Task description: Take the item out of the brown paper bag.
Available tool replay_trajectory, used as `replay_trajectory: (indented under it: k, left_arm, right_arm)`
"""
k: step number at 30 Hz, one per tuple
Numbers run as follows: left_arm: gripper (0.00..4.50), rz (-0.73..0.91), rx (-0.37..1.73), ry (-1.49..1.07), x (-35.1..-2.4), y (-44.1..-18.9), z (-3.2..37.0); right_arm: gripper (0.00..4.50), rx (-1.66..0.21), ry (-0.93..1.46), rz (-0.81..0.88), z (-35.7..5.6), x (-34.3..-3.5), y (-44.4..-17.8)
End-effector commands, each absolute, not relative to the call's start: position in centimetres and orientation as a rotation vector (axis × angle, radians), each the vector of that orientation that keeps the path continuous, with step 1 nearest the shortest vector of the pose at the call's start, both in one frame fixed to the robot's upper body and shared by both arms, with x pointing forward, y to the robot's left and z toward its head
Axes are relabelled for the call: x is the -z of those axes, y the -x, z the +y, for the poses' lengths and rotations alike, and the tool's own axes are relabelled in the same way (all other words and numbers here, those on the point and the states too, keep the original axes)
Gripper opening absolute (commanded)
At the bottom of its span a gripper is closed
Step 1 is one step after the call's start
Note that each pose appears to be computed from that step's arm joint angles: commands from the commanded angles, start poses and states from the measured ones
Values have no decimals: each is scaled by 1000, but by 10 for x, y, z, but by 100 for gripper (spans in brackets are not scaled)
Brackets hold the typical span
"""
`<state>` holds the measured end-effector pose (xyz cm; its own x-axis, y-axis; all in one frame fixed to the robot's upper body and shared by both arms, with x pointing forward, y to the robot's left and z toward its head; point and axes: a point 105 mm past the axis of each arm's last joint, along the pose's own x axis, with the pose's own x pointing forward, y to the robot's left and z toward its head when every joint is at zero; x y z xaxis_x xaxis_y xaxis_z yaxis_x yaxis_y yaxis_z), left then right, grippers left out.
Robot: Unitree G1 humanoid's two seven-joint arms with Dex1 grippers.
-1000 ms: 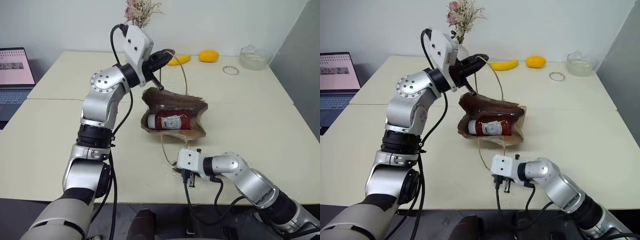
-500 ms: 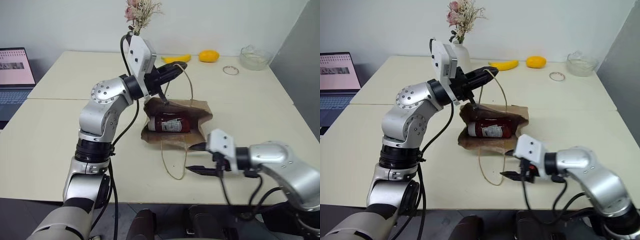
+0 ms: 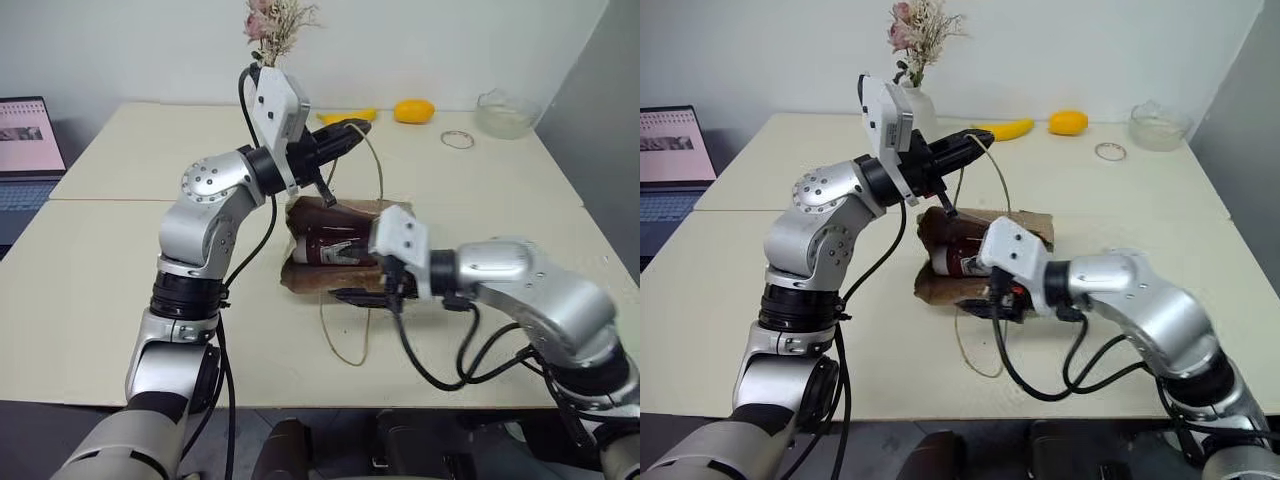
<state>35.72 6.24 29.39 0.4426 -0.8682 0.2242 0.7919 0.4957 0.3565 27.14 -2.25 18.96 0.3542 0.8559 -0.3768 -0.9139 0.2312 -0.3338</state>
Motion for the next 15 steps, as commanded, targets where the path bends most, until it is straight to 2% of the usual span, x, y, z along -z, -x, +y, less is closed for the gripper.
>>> replay_trajectory:
  k: [1,3,7,15]
  left_arm:
    - [0,-487,1031,-246,-314,-353,65]
    - [0,-488,1027,-250,-314,-355,66]
    - [0,-491,1026,-255,-313,-356,65]
    - [0,-502,1037,-265,-317,-358,63]
  right_arm:
    - [402,-1113,685,39,-12,-191,-293]
    - [447,-1042,749,8,-5,-192,-309]
    - [447,-978,880,-25,3,-191,-326]
    - [447,-962,1173,-44,11,-171,-337]
